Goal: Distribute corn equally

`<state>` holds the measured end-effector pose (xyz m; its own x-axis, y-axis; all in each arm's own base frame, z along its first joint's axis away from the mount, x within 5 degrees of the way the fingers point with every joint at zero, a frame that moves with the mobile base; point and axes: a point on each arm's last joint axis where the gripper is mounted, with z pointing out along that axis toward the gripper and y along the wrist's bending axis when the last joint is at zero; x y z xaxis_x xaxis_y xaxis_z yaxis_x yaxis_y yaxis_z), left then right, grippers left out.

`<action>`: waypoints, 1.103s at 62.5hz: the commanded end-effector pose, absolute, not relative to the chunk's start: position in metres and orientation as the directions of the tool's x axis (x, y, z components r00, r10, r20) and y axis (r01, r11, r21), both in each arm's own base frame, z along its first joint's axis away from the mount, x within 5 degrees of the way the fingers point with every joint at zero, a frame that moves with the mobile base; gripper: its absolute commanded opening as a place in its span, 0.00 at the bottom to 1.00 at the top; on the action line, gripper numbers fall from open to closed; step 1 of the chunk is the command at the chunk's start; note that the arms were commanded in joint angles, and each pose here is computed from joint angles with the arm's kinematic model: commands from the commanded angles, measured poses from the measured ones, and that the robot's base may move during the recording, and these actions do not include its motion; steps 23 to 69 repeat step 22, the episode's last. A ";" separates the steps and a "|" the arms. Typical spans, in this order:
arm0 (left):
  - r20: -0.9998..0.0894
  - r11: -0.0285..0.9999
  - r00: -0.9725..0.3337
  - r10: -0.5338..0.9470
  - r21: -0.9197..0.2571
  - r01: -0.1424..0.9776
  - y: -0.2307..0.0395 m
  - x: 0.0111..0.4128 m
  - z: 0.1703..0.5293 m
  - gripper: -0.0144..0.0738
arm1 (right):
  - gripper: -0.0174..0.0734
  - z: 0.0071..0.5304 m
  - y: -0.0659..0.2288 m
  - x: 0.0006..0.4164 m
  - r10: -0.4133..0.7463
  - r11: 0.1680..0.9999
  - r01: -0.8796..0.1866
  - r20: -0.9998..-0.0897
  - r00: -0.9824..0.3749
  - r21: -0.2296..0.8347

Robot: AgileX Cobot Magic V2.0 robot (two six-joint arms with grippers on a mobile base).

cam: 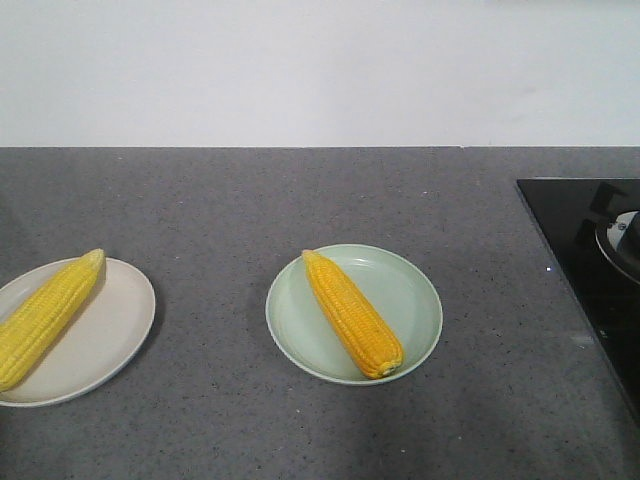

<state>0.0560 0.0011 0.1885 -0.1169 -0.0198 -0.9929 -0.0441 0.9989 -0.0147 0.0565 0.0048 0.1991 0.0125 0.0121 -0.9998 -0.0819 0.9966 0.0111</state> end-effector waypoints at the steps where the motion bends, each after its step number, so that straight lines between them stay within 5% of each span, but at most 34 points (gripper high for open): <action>1: -0.998 0.998 -0.049 -0.027 -0.025 -0.054 0.002 0.056 0.191 0.16 | 0.19 0.202 0.004 0.056 0.009 0.997 -0.071 -0.997 0.078 0.003; 69: -0.998 0.998 -0.049 -0.027 -0.025 -0.054 0.002 0.056 0.191 0.16 | 0.19 0.202 0.004 0.056 0.009 0.997 -0.071 -0.997 0.078 0.003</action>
